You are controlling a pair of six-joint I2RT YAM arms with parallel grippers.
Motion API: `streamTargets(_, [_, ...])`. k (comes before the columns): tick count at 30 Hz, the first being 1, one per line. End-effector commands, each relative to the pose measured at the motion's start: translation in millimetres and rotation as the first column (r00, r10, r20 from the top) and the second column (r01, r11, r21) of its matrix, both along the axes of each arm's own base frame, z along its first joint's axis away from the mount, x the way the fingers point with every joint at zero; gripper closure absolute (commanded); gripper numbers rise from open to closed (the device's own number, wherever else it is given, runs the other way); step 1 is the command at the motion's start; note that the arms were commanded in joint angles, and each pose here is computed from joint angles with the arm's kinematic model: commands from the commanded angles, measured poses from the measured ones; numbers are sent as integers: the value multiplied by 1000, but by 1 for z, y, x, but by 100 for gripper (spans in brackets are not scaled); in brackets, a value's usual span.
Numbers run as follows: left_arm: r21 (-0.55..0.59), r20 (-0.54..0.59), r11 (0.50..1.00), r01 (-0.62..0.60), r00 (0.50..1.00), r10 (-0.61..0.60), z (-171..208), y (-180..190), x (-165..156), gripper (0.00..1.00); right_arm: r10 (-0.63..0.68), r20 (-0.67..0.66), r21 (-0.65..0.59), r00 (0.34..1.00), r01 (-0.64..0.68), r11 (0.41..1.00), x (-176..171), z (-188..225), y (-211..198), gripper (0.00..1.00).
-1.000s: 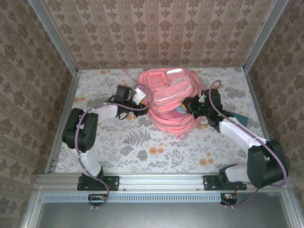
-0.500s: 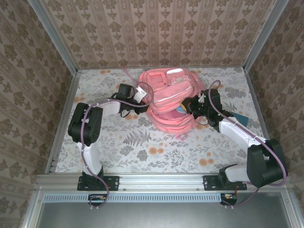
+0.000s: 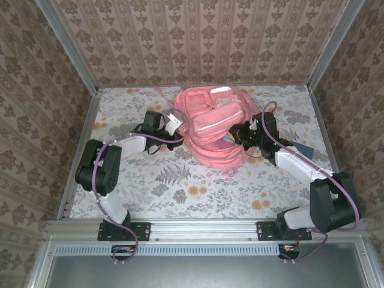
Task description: Pack the student bag
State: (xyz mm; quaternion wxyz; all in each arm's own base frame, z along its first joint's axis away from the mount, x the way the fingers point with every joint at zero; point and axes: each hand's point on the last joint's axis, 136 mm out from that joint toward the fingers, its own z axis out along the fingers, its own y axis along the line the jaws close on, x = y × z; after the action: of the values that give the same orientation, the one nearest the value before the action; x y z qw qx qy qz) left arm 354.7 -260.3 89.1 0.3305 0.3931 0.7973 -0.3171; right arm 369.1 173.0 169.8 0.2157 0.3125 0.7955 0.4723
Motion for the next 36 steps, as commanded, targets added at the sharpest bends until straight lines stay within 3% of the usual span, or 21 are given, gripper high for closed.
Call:
streamTargets(1, [-48, -2, 997, 56, 998, -56, 13, -14, -24, 100, -17, 57, 16, 998, 16, 1000, 17, 12, 5, 96])
streamTargets(4, [-45, -5, 998, 41, 999, -41, 10, -14, -32, 100, -14, 50, 23, 999, 13, 1000, 18, 8, 9, 96])
streamTargets(6, [-1, 16, 998, -59, 998, 59, 3, -3, -20, 100, -12, 50, 22, 999, 11, 1000, 19, 8, 10, 96])
streamTargets(11, [6, 41, 988, -152, 988, 152, 9, 13, 7, 71, -20, 60, 11, 998, 19, 1000, 17, 14, 7, 96])
streamTargets(15, [5, 36, 990, -143, 989, 143, 8, 12, 21, 65, -34, 96, 16, 995, 33, 999, 14, 31, 0, 96])
streamTargets(25, [-31, 67, 999, -27, 997, 29, 7, -6, 29, 64, -24, 144, 33, 989, 20, 999, 9, 60, -5, 97])
streamTargets(30, [-61, 43, 997, 53, 998, -51, 3, -18, 23, 68, -22, 155, 44, 988, 16, 999, 10, 66, -4, 97])
streamTargets(36, [-48, 32, 998, 49, 998, -47, -9, -20, 29, 74, -16, 174, 52, 985, 7, 999, 12, 76, -3, 97])
